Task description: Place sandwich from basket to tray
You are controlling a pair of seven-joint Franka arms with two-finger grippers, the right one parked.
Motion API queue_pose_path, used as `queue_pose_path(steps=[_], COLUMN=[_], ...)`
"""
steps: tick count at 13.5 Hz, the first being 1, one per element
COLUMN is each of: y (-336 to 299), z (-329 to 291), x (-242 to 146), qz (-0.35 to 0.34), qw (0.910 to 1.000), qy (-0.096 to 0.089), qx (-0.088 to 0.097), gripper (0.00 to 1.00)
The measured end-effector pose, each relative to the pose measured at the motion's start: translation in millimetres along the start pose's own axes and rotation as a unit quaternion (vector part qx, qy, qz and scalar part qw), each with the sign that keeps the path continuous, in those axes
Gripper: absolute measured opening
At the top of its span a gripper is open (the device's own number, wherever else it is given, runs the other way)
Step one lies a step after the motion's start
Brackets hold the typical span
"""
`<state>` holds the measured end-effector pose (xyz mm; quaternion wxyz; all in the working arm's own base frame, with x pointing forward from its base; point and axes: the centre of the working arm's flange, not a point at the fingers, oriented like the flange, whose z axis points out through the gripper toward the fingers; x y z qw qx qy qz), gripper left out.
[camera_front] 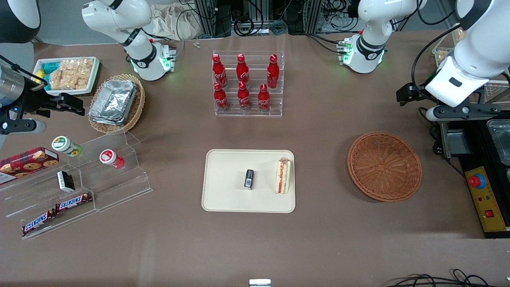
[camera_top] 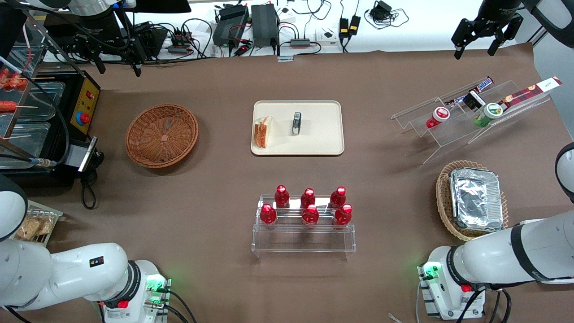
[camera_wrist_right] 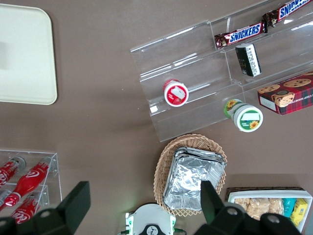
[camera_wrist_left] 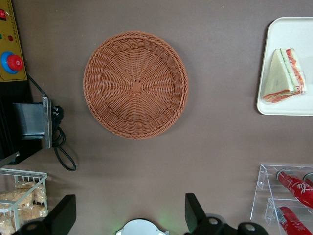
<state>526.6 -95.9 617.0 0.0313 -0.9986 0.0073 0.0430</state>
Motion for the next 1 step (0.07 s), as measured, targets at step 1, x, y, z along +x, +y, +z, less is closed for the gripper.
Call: queue_pose_path(steps=[1], y=[-0.6], z=[-0.4], x=[-0.2], qz=[0.0], qw=[1.0], qy=[0.0], qx=[-0.001], gripper=[1.0])
